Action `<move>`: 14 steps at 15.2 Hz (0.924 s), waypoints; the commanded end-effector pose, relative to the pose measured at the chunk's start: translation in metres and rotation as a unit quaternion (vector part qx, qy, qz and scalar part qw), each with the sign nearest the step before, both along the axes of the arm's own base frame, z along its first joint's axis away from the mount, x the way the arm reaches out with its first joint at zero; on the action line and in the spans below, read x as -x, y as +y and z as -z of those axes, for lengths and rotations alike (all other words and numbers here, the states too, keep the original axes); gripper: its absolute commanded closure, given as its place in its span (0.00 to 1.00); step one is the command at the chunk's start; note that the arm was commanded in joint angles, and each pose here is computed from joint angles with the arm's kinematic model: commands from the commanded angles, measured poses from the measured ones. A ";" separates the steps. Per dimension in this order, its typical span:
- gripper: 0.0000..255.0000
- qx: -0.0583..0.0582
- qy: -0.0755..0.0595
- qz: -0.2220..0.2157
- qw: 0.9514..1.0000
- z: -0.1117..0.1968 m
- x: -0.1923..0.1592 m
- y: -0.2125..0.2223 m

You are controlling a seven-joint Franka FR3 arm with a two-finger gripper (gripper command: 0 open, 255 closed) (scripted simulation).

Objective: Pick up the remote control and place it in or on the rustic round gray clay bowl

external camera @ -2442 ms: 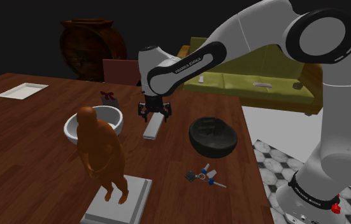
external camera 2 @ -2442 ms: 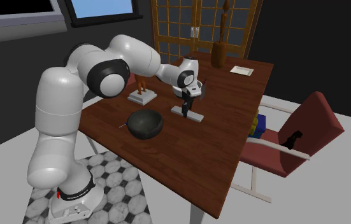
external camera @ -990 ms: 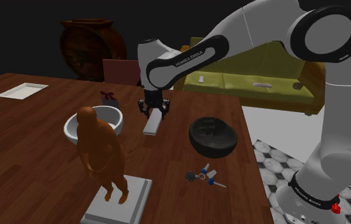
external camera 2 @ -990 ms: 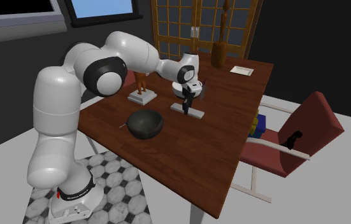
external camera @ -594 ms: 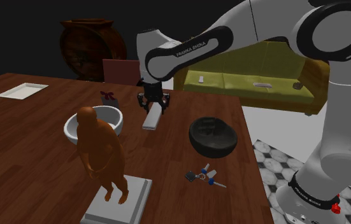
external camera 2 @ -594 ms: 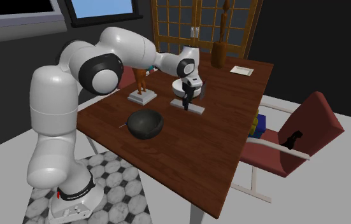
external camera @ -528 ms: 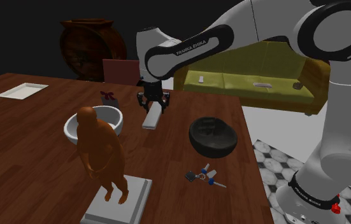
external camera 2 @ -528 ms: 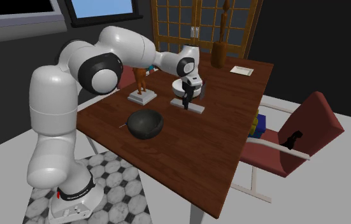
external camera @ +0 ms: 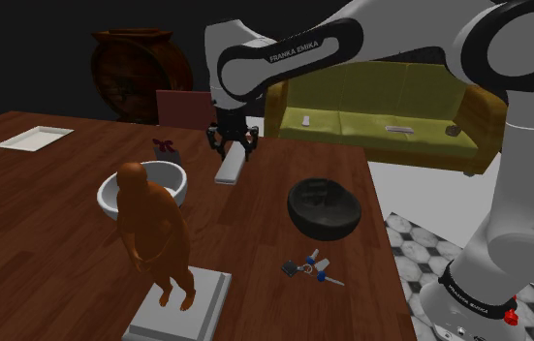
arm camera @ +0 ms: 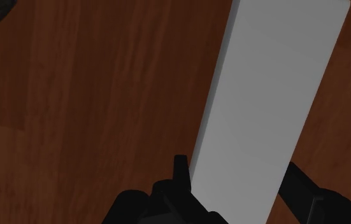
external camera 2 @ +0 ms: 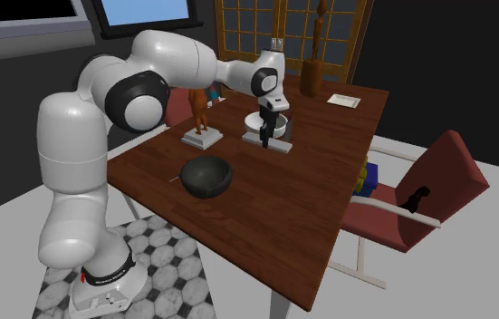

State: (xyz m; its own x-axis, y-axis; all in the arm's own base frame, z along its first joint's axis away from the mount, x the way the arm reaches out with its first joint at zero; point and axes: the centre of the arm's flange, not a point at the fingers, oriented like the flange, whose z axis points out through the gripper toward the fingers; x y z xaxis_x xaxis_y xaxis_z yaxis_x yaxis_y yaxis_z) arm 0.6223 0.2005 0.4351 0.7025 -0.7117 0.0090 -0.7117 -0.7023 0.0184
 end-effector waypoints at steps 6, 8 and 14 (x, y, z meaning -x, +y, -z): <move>1.00 0.000 0.000 0.000 1.000 -0.038 0.000 0.000; 1.00 0.000 0.000 0.000 1.000 -0.049 0.000 0.000; 1.00 0.000 0.000 0.000 1.000 -0.068 0.026 -0.006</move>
